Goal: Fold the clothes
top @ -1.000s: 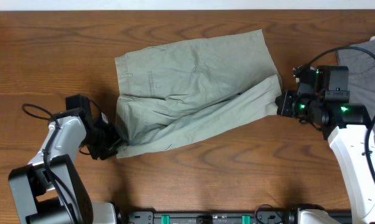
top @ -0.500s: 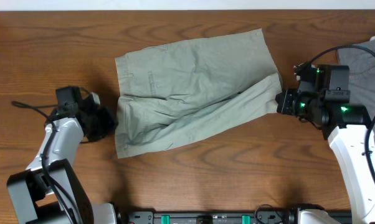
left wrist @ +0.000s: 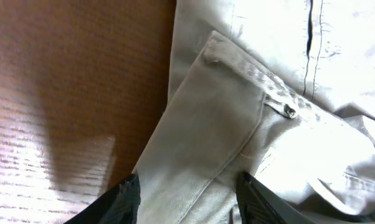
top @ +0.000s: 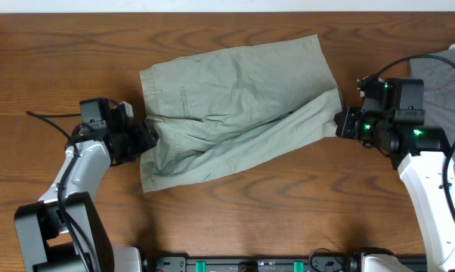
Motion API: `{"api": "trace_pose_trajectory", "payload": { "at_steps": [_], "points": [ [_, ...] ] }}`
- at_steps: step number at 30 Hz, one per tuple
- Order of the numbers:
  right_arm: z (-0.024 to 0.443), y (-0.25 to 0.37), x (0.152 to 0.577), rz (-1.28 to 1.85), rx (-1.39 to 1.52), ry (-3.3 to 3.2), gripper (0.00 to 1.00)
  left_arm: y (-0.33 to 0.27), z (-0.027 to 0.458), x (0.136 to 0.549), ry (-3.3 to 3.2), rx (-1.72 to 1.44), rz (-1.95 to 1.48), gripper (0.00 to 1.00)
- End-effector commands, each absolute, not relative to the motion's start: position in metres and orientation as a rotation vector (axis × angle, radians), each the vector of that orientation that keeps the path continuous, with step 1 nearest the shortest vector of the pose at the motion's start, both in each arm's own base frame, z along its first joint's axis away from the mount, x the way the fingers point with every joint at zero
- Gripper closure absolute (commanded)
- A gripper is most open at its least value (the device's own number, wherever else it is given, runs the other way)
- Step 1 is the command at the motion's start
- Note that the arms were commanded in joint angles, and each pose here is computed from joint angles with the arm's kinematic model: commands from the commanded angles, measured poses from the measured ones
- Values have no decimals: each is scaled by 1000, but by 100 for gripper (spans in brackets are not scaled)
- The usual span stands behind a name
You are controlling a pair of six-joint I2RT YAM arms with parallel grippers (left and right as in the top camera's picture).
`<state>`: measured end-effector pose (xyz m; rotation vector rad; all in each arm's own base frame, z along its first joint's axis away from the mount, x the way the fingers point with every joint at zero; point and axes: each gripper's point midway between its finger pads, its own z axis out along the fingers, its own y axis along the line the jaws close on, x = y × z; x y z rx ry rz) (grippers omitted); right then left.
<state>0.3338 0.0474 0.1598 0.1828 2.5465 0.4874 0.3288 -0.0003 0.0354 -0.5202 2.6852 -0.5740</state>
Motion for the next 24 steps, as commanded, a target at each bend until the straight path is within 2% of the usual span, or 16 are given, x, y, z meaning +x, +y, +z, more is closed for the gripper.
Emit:
{"api": "trace_pose_trajectory", "payload": {
  "at_steps": [1, 5, 6, 8, 12, 17, 24],
  "points": [
    [164, 45, 337, 485, 202, 2530, 98, -2, 28, 329, 2716, -451, -565, 49],
    [164, 45, 337, 485, 201, 2530, 98, -17, 10, 325, 2781, -405, -584, 54],
    [164, 45, 337, 485, 201, 2530, 98, -22, 5, 323, 2800, -392, -591, 58],
    [164, 45, 337, 486, 202, 2530, 98, -32, -1, 321, 2827, -355, -599, 66],
    [164, 45, 337, 485, 202, 2530, 98, -43, 3, 327, 2812, -291, -602, 94],
    [164, 45, 337, 486, 202, 2530, 98, -39, 41, 336, 2775, -283, -585, 94],
    [164, 45, 337, 485, 201, 2529, 98, -23, 128, 358, 2642, -194, -427, 94]
  ]
}}
